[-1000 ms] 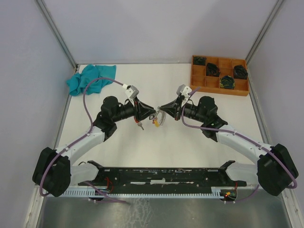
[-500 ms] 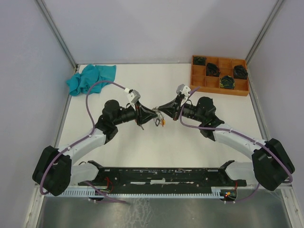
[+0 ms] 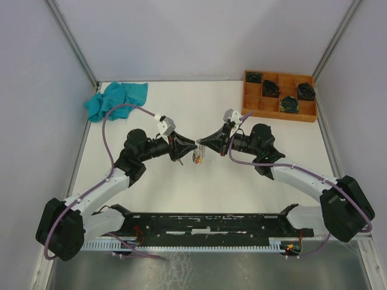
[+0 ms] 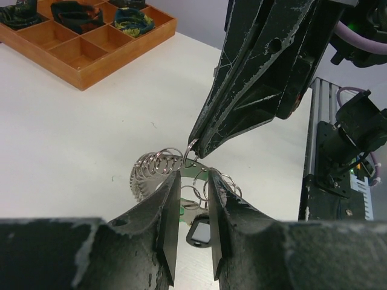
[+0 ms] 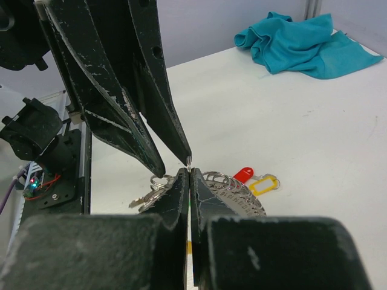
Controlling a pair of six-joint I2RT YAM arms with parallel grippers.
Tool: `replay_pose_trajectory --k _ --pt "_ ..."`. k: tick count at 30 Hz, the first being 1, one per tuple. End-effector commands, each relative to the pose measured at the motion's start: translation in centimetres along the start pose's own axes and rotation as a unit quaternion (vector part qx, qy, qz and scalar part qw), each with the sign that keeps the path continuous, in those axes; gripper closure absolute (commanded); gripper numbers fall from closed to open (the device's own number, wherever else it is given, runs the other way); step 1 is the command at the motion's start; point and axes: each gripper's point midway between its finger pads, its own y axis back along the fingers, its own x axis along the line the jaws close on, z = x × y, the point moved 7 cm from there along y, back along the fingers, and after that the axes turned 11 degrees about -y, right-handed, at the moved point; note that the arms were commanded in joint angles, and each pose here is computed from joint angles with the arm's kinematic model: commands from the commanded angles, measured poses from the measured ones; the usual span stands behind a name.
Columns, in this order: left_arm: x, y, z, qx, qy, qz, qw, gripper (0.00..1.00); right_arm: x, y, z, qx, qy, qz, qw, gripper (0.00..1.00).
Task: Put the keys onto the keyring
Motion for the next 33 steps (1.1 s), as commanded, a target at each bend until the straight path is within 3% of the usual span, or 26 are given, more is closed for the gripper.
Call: replay_pose_trajectory --k 1,17,33 --pt "0.6 0.5 1.0 -0.007 -0.060 0.007 0.998 0.68 1.2 -0.4 2.2 -0.028 0.031 0.050 0.998 0.99" --pt "-0.5 0.3 1.2 -0.031 -0.082 -0.072 0.993 0.71 1.8 -0.6 2.1 -0.009 0.028 0.089 0.996 0.99" --pt "-0.8 0.1 0.8 -0.027 -0.078 -0.099 0.992 0.92 2.5 -0.6 2.1 0.003 0.020 0.121 0.992 0.99"
